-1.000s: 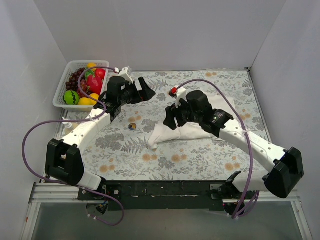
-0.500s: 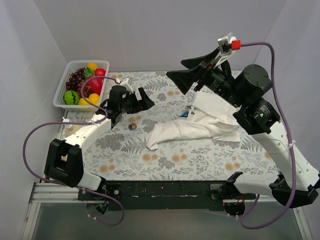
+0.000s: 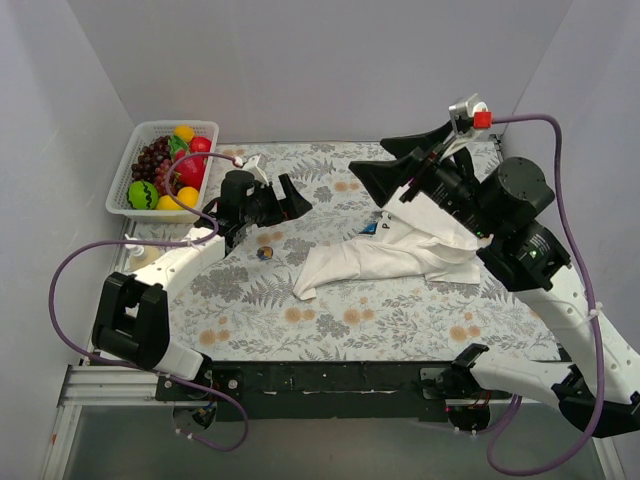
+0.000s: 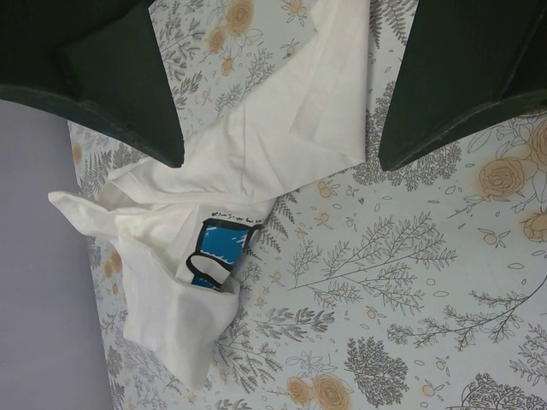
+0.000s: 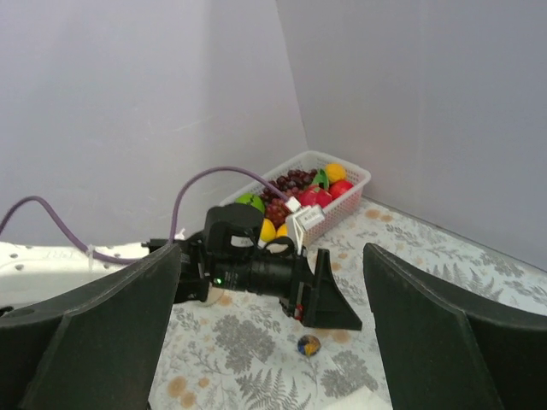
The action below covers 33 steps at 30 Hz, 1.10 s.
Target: Pin the brooch onto the clothing
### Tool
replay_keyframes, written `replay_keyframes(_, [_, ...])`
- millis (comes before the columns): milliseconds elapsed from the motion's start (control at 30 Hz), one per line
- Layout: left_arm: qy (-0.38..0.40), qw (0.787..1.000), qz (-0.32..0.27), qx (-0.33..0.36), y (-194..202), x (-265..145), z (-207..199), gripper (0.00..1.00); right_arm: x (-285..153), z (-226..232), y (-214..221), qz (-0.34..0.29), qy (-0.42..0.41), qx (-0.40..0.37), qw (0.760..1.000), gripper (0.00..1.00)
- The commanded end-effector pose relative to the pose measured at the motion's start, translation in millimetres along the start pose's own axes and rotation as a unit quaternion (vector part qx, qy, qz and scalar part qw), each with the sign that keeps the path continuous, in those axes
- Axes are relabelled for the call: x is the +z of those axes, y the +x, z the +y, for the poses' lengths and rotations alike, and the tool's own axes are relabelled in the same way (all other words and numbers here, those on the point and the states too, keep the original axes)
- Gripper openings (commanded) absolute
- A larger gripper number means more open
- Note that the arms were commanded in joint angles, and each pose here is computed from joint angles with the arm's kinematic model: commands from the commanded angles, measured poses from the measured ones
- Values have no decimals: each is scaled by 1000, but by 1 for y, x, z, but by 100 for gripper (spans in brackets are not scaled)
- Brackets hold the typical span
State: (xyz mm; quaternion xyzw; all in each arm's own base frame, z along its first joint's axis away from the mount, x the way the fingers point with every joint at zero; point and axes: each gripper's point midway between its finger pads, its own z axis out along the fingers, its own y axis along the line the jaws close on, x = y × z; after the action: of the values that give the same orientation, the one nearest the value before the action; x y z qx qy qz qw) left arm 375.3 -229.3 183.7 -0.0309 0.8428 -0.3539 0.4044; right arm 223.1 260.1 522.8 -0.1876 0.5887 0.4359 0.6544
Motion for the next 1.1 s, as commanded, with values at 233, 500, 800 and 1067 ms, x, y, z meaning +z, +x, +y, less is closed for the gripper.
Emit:
replay_keyframes(233, [12,999,-22,25,-14,-6,-11,98,-33,-161,71,79,319,-46,943,96])
replay_keyframes(500, [2,999,-18,29,-8,-14,-7,98,-63,-281,161,211,416,52,883,96])
replay_keyframes(800, [0,1000,0,28,3,-13,-2,98,-155,-339,220,224,514,188,806,96])
replay_keyframes(1067, [4,1000,14,22,9,-7,0,98,-234,-346,241,211,581,241,748,96])
